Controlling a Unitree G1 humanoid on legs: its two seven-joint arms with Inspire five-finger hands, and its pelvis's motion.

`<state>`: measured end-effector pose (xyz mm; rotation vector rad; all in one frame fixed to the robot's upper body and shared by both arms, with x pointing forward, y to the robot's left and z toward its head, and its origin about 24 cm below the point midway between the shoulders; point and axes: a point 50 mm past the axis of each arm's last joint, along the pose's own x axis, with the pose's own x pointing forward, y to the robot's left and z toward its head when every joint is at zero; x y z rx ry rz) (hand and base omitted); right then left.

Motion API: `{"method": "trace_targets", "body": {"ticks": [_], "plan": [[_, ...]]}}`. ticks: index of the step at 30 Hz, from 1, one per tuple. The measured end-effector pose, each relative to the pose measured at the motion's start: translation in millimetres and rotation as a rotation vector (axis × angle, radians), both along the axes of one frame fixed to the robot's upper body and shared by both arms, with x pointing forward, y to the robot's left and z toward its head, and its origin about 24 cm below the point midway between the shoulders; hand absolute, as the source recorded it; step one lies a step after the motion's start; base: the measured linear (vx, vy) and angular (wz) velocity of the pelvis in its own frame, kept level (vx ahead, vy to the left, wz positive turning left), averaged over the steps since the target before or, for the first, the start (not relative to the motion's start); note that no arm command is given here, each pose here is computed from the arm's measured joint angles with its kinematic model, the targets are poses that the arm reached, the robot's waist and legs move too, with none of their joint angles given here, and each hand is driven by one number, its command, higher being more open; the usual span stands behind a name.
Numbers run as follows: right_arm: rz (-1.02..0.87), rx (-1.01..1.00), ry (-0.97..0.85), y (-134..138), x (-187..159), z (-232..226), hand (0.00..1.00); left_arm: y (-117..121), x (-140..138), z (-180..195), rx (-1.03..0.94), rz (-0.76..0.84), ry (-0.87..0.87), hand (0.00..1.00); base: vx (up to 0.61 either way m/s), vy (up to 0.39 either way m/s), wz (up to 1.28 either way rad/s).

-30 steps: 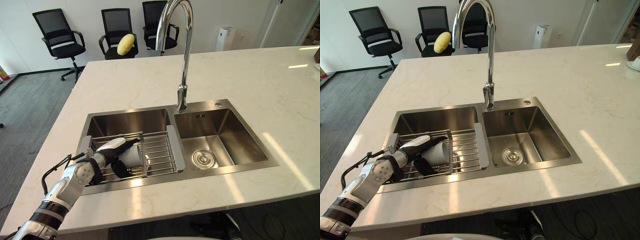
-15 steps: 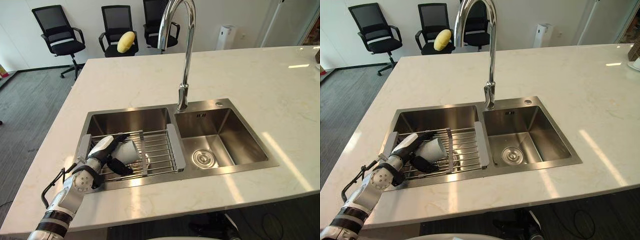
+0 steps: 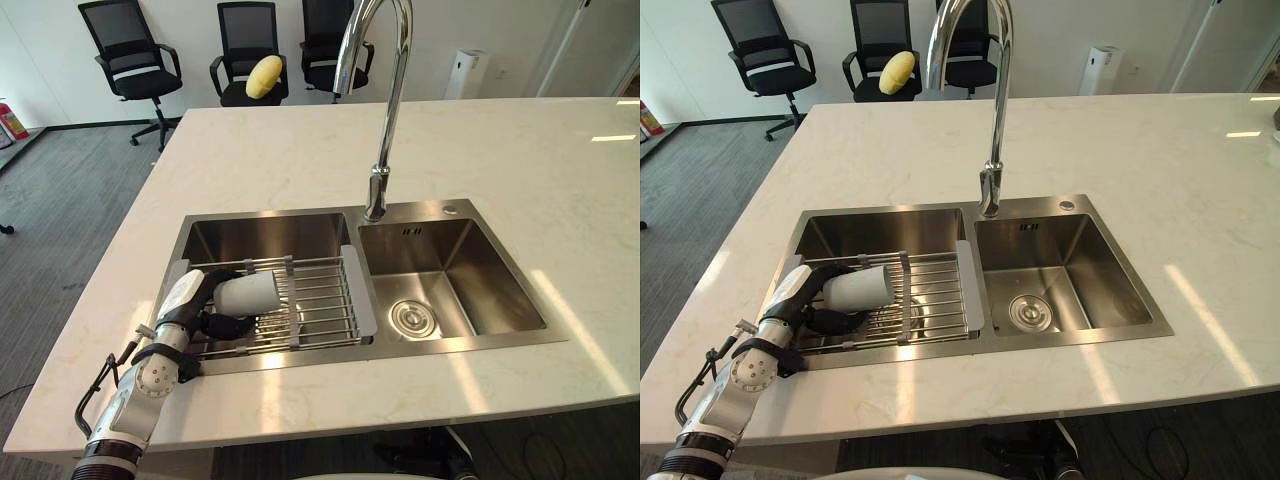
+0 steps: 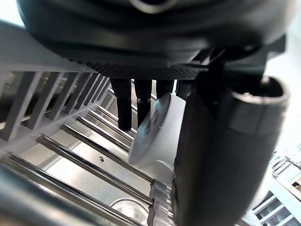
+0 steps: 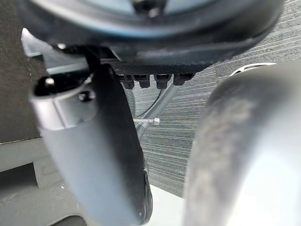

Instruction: Walk over to the sink, pick up the cup, carry it to the dishwasher, place the cup inside the dishwasher, then close the dishwasher door

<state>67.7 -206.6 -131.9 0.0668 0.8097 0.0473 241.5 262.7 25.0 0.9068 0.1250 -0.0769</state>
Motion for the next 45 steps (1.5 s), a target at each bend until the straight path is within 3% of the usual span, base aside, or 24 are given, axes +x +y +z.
{"method": "trace_targets", "body": {"ticks": [13,22,45], "plan": [[-0.001,0.0,0.001,0,0,0,1.0,-1,-1,1,-0.017,-0.009,-0.009,0.0,0.0,-0.001,0.01],[-0.007,-0.003,0.003,0,0,0,1.0,-3,-2,4,-0.14,-0.022,-0.028,0.0,0.0,0.0,0.0],[-0.079,-0.016,0.022,0,-4,-4,1.0,-41,-28,-14,-1.047,-0.05,-0.03,0.0,0.0,0.0,0.0]]}}
